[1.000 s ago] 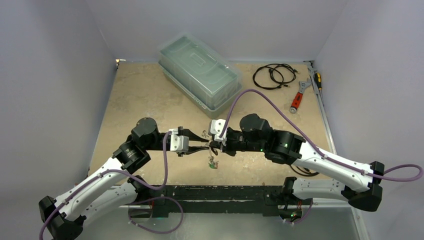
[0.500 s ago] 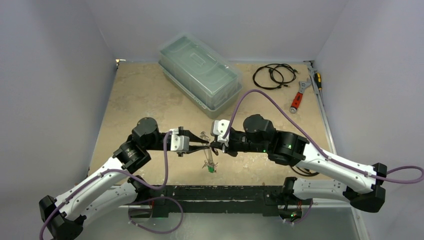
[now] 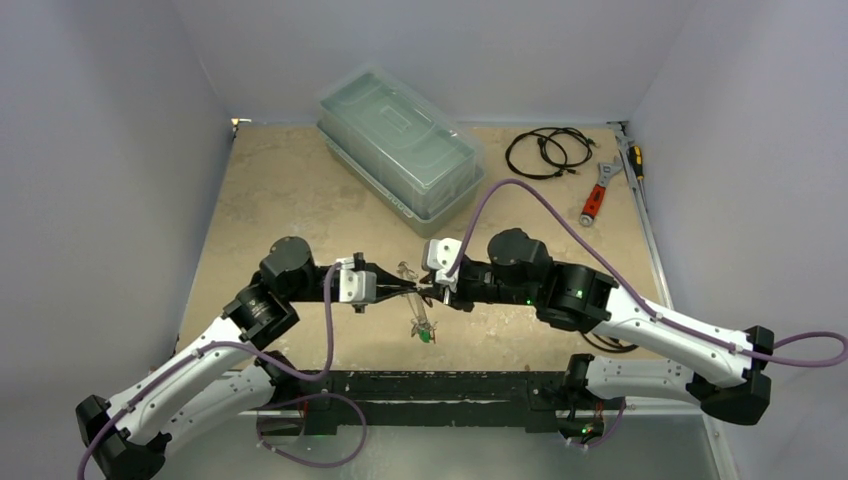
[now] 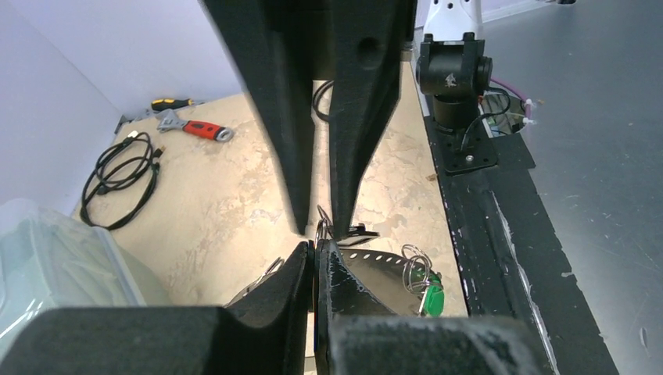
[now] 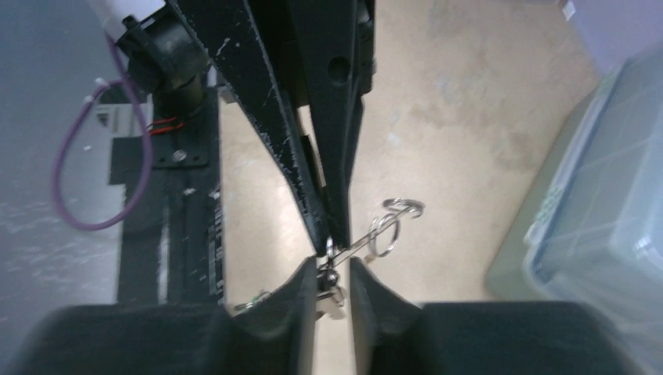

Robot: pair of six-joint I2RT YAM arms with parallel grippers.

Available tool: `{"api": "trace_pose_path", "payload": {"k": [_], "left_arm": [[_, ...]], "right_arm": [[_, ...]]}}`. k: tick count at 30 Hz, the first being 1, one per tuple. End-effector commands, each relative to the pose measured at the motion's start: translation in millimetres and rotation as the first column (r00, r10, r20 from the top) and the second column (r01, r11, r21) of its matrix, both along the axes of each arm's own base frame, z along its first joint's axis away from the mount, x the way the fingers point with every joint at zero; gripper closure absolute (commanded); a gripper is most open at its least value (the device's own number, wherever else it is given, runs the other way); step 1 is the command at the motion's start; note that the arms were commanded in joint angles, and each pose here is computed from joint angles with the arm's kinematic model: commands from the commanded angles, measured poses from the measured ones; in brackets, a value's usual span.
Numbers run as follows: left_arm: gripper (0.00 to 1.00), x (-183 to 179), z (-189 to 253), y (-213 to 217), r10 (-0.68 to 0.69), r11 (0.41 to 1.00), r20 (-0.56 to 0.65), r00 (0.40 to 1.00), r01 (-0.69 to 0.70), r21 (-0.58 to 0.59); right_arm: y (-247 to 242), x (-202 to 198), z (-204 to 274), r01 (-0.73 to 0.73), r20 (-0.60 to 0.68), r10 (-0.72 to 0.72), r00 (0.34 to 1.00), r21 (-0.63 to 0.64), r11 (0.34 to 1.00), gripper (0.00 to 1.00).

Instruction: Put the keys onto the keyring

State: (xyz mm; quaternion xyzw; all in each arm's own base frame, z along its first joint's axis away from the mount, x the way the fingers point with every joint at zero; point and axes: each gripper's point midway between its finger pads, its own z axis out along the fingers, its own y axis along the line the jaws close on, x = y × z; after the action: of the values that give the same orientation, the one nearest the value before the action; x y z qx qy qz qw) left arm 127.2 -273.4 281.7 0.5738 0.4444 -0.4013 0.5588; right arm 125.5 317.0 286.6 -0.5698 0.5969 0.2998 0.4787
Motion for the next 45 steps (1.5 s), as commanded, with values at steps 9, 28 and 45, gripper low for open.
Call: {"api": "trace_pose_path", "payload": {"k": [9,28,45], "left_arm": [[1.0,-14,55,12,0.009,0.987,0.106,0.994,0.008,-0.158],[1.0,-19,59,14,-0.003,0.985,0.122,0.993,0.024,-0.168],[1.0,-17,59,14,0.002,0.985,0.116,0.993,0.018,-0.17]], "right_arm": [[-24,-1,81,0.043,0.124,-0.093,0.988,0.355,0.934,0.43],[-3,-17,55,-0.087,0.105,0.062,0.992,0.249,0.965,0.62],[4,-13,40,-0.082,0.089,0.064,0.994,0.21,0.974,1.0]]}}
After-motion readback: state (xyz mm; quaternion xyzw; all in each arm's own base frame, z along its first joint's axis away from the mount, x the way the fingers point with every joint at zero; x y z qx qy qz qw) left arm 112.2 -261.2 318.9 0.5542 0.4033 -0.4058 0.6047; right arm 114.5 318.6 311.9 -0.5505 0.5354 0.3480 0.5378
